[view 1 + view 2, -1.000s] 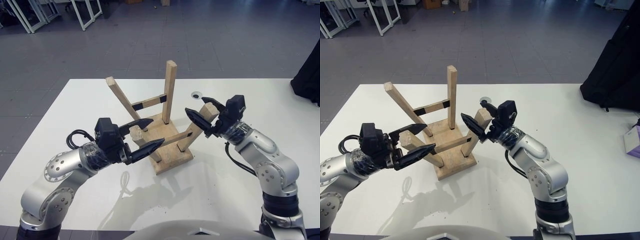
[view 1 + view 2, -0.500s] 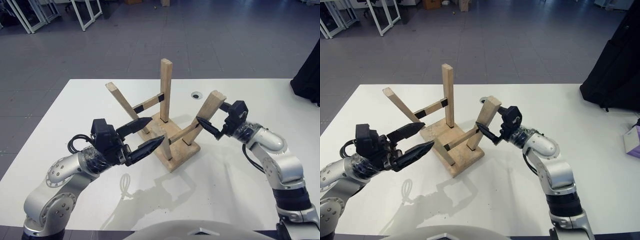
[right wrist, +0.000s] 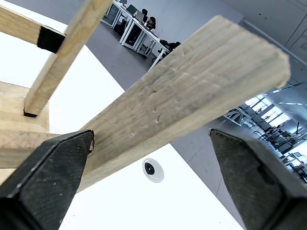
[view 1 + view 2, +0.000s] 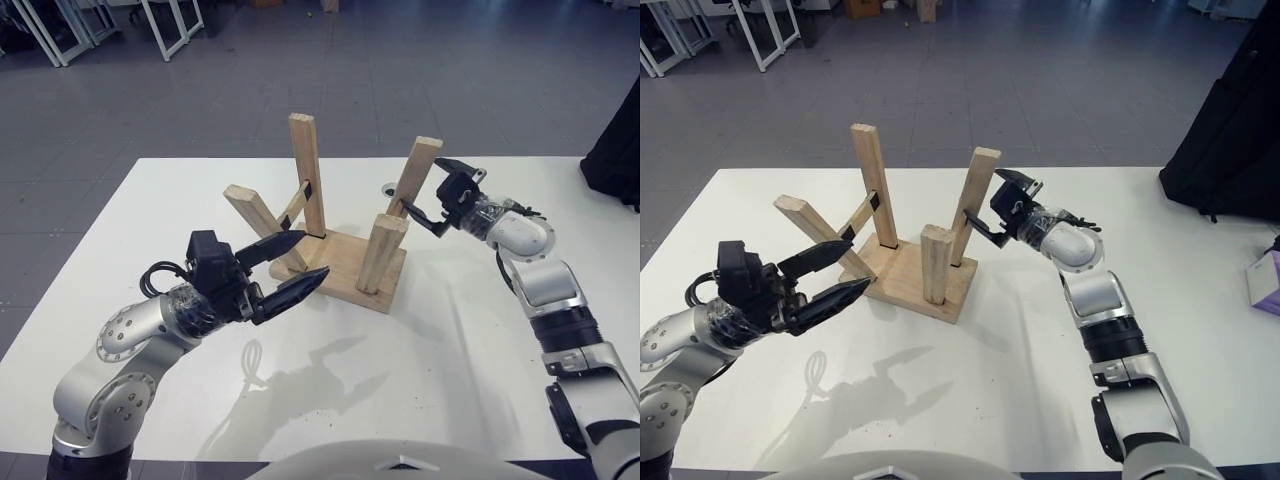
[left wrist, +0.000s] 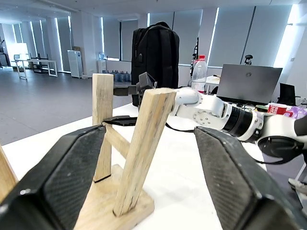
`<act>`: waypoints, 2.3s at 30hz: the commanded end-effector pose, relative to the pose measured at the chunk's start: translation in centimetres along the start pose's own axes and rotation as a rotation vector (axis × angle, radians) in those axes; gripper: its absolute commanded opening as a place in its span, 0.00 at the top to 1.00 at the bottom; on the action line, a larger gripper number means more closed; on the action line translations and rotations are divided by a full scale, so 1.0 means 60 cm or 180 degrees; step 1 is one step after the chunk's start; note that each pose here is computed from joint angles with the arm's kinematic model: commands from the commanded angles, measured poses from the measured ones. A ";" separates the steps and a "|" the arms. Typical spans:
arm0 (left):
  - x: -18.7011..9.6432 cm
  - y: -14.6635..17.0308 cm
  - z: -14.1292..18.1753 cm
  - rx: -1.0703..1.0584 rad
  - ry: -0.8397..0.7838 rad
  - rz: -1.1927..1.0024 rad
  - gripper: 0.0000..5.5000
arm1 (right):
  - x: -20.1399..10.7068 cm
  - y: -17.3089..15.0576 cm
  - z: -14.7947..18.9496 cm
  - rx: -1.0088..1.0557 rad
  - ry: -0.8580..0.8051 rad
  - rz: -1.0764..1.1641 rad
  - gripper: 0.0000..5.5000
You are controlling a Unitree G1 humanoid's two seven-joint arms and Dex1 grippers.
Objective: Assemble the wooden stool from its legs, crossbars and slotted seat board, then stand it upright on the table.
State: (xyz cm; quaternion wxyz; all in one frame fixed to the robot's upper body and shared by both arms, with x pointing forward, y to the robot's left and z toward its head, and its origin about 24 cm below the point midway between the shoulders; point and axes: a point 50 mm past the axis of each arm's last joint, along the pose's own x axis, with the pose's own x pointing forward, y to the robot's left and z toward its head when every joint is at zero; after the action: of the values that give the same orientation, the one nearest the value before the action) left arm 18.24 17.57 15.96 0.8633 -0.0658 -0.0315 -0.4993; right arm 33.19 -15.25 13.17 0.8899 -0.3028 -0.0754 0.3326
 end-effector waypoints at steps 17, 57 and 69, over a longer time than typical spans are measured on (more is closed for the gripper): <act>-0.110 0.098 -0.101 0.0187 0.1609 0.0727 0.38 | -0.131 0.069 -0.010 0.1444 0.0069 0.1466 0.19; -0.029 0.011 -0.082 0.0195 0.0931 -0.0342 0.38 | -0.090 0.133 -0.017 0.2298 0.0106 0.2367 0.81; 0.015 -0.079 -0.001 0.0194 -0.0098 -0.0457 0.38 | -0.123 0.060 -0.007 0.3540 0.0870 0.3603 0.81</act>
State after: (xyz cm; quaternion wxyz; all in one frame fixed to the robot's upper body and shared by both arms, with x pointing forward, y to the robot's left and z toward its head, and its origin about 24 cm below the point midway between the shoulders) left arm 14.74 14.78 16.18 0.8265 -0.0401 -0.0608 -0.5583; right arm 26.01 -17.78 12.07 0.6286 0.1329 0.3261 0.6935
